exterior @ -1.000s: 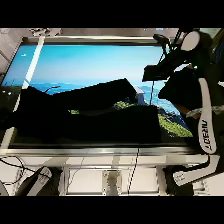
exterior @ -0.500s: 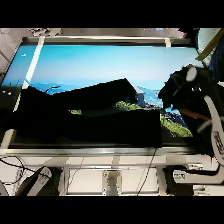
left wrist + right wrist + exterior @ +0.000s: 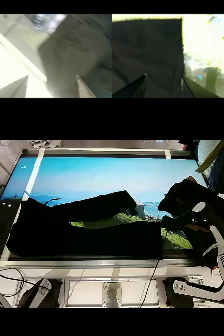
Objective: Fold the clothes and pants, and hang the long-sleeved shirts on hangers.
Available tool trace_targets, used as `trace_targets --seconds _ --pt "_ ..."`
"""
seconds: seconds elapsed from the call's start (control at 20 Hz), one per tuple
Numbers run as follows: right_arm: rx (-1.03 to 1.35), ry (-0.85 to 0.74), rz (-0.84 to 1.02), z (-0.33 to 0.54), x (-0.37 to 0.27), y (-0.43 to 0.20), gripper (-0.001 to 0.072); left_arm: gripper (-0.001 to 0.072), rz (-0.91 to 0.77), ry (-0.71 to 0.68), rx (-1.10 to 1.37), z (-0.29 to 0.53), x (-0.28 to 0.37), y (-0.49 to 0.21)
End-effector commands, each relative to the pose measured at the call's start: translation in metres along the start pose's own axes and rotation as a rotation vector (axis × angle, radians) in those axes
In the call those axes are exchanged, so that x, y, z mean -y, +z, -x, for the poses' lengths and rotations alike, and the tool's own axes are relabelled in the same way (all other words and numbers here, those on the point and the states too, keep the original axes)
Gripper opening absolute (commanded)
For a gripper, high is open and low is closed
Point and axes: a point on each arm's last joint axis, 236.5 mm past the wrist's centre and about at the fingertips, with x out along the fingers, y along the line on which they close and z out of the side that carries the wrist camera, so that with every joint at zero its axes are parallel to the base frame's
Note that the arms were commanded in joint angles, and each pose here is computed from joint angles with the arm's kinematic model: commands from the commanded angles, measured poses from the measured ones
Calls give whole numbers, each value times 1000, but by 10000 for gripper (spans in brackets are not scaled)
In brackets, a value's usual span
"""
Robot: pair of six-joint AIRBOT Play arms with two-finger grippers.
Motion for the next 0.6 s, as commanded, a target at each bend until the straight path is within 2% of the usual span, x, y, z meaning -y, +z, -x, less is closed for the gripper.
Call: trace_targets --seconds 0.0,0.05,0.1,0.2,0.3,0.5,0.55 --pt "20 33 -8 14 -1 9 453 516 175 62 -65 -19 -53 -5" --pt "-4 40 4 17 -3 4 453 479 247 43 -147 -36 -61 -22" --pt "-33 49 10 18 -6 -2 453 480 292 24 -231 -53 -66 -40" --pt "-100 69 15 20 -11 -18 453 487 367 -40 -375 -85 -64 -70" --pt "-144 83 14 22 -14 -28 453 524 471 -140 -459 -111 -46 -84" --pt "-195 132 -4 27 -27 -41 452 525 575 -369 -429 -136 1 -63" --pt "-188 131 0 30 -28 -41 452 585 587 -394 -408 -139 6 -57"
